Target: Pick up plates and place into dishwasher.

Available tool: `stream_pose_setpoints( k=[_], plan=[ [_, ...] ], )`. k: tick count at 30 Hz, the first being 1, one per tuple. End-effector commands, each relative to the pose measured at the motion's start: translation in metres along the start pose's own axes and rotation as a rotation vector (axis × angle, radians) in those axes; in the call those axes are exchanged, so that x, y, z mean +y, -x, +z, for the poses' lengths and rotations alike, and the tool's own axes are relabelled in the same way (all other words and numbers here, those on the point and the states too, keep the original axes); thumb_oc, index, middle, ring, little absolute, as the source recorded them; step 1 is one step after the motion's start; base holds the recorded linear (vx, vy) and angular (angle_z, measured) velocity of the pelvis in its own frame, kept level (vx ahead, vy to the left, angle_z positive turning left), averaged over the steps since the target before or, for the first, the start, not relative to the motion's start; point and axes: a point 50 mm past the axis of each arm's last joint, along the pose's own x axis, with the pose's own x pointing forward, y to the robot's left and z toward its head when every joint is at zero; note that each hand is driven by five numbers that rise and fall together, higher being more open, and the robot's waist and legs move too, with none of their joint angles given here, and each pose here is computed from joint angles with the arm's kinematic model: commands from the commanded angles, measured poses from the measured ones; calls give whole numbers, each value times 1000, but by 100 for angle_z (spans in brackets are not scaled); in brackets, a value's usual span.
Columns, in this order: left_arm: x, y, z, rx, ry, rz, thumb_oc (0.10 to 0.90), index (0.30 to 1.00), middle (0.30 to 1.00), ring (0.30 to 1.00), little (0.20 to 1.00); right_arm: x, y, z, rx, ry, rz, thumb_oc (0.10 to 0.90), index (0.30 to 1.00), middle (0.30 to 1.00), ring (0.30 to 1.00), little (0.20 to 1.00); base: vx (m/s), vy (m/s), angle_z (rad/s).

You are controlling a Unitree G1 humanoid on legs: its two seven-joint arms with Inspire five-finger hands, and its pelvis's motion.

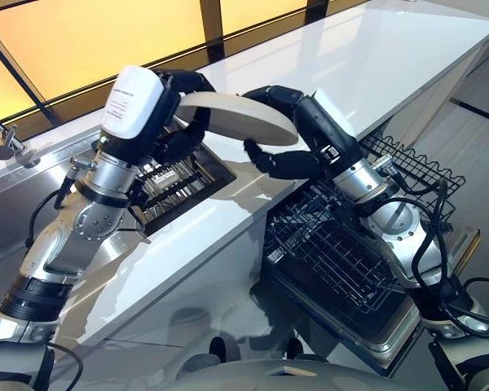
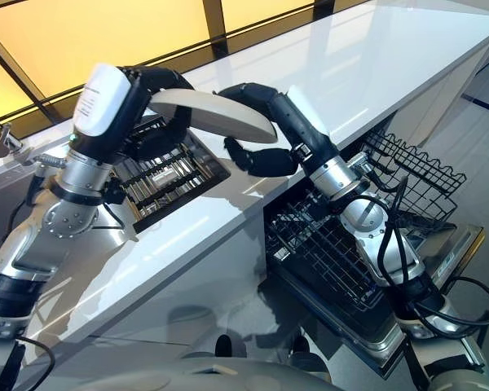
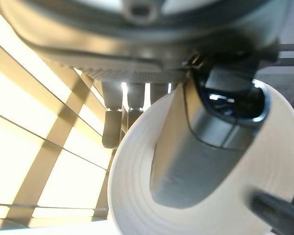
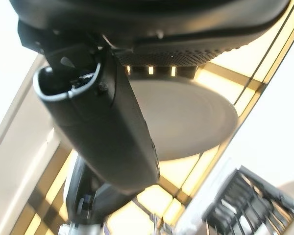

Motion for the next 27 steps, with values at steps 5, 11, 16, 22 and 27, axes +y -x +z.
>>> stream_pose_setpoints(
  k=[5, 11, 16, 22, 27],
  plan=[
    [34, -34, 18, -141, 21, 190, 100, 300, 300, 300, 200, -5, -26, 49, -284, 27, 0, 100, 300, 300, 300, 200, -2, 3, 2],
    [32, -35, 20, -152, 33, 175, 100, 300, 300, 300, 200, -5, -26, 47, -277, 22, -2, 100, 300, 300, 300, 200, 17, 0, 0],
    [32, -34, 18, -123, 74, 171, 333, 500, 500, 500, 433, -5, -25, 46, -267, 23, -1, 100, 300, 300, 300, 200, 0, 0, 0],
    [29, -29, 9, -38, 234, 194, 800, 900, 900, 900, 900, -8, -22, 41, -247, 40, -38, 100, 300, 300, 300, 200, 0, 0, 0],
    [29, -25, 4, 1, 275, 223, 800, 900, 900, 900, 900, -17, -18, 39, -245, 67, -147, 100, 300, 300, 300, 200, 0, 0, 0]
  ],
)
